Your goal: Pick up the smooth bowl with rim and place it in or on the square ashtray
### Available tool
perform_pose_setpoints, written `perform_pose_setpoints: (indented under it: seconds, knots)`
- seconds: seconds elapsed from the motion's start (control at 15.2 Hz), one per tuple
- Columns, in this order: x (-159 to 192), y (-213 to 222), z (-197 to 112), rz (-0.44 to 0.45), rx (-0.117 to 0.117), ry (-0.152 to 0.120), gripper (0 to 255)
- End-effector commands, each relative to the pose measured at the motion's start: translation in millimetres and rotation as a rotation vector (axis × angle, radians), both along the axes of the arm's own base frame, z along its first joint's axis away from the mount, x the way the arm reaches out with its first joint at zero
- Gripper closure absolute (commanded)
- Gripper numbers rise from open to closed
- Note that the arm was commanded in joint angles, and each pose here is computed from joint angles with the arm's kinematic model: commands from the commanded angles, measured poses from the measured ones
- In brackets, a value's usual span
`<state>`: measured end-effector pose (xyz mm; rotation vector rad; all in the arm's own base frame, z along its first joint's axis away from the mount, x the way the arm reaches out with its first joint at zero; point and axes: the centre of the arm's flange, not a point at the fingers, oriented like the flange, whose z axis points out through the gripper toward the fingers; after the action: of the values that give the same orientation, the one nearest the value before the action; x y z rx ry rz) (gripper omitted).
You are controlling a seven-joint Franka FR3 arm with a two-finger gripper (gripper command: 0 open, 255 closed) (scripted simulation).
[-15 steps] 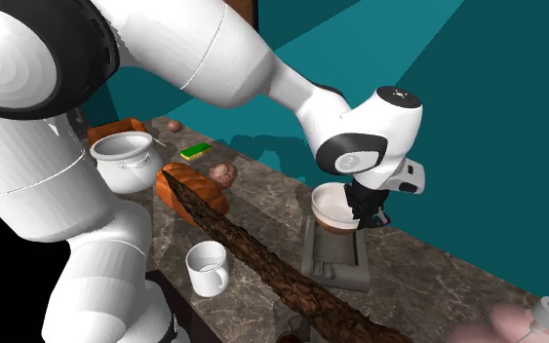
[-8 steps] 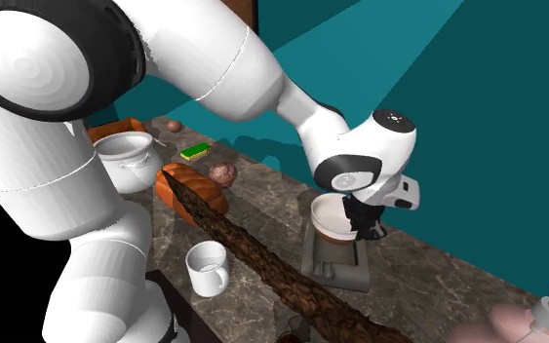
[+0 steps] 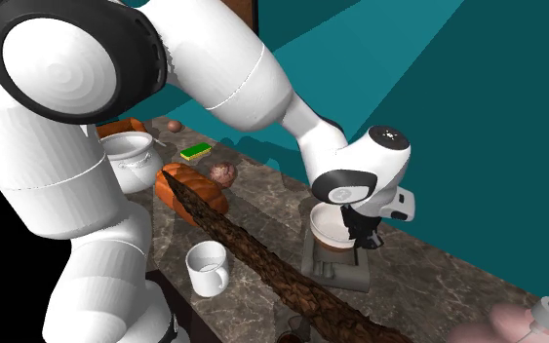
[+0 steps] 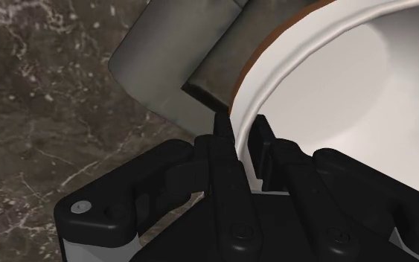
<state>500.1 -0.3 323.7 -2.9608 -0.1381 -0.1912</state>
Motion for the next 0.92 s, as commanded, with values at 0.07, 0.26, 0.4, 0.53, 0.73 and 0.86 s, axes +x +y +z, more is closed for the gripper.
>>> perform_pose_setpoints:
  seconds: [0.07,0.26,0.4,0.53,0.73,0.86]
  knots:
    - [0,0,0,0.000,0.000,-0.001,255]
    - [0,0,0,0.000,0.000,-0.001,0]
    - [0,0,0,0.000,0.000,-0.001,0]
    - [0,0,0,0.000,0.000,-0.001,0]
    - [-3,-5,25,0.000,0.000,-0.001,0]
    - [-6,-9,49,0.000,0.000,-0.001,0]
